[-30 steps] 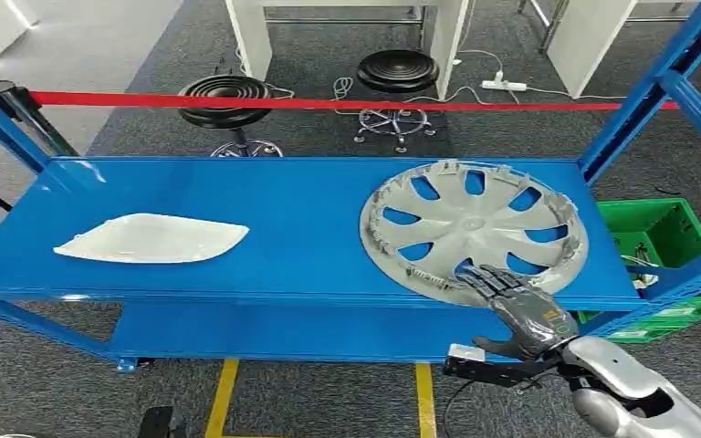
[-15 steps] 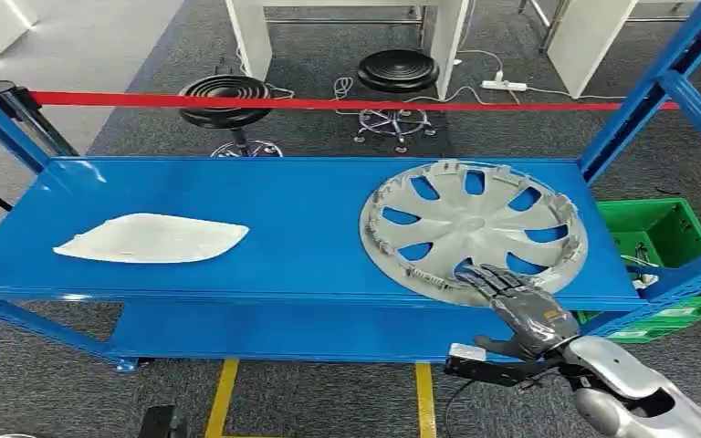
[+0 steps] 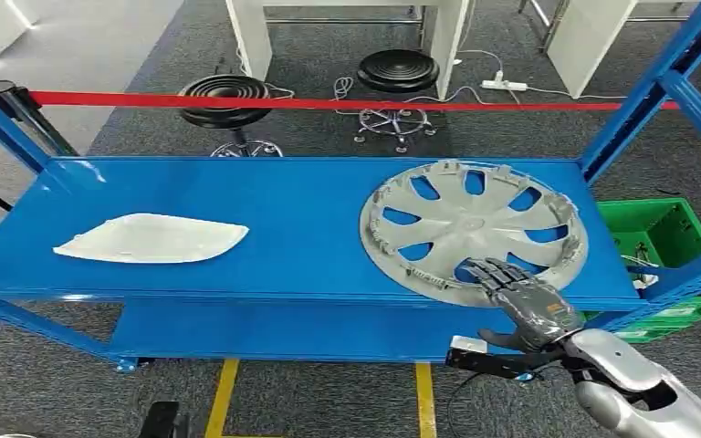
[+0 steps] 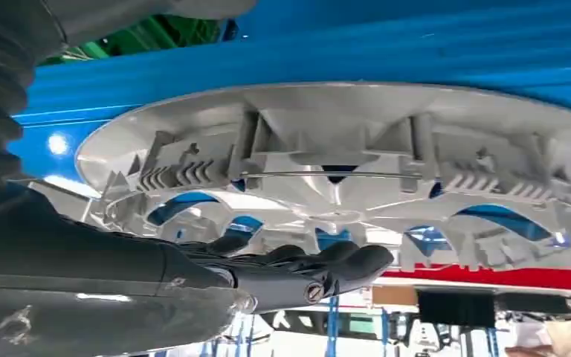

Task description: Take the parts from the cabinet and place them on the table.

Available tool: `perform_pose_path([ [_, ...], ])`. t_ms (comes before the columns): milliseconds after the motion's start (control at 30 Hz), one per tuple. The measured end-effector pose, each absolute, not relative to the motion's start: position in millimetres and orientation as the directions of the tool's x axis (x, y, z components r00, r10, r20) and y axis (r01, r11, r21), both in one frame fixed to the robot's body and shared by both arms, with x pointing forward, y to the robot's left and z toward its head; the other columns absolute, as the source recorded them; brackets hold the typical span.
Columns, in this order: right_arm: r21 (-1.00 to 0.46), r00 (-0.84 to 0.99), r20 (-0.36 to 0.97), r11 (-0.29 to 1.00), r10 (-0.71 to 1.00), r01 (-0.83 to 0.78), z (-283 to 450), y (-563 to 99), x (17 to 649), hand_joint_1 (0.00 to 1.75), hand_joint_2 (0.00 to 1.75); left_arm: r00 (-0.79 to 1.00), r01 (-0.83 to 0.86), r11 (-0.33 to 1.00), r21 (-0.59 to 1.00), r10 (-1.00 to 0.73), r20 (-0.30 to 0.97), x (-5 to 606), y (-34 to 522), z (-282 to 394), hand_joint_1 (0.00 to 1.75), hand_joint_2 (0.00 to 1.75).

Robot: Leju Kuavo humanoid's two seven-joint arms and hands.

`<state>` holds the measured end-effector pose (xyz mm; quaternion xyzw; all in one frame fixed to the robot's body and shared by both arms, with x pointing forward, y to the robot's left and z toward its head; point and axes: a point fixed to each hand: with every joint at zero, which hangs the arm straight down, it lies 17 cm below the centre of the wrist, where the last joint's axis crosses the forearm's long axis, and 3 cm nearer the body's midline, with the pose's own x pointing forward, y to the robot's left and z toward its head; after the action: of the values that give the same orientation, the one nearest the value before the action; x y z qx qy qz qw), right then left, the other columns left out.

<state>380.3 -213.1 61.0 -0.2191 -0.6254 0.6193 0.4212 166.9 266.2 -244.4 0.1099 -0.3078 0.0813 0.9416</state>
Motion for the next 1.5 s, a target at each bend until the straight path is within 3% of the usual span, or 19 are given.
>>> perform_pose_path([
  [1500,-0.952,-0.478,0.253,0.127,0.841,-0.28,50.4,-237.0,415.8,0.0,1.75,0.797,-0.169,0.973,0.154,0.043,0.602,170.4,259.6,-243.5,0.0,0.0],
])
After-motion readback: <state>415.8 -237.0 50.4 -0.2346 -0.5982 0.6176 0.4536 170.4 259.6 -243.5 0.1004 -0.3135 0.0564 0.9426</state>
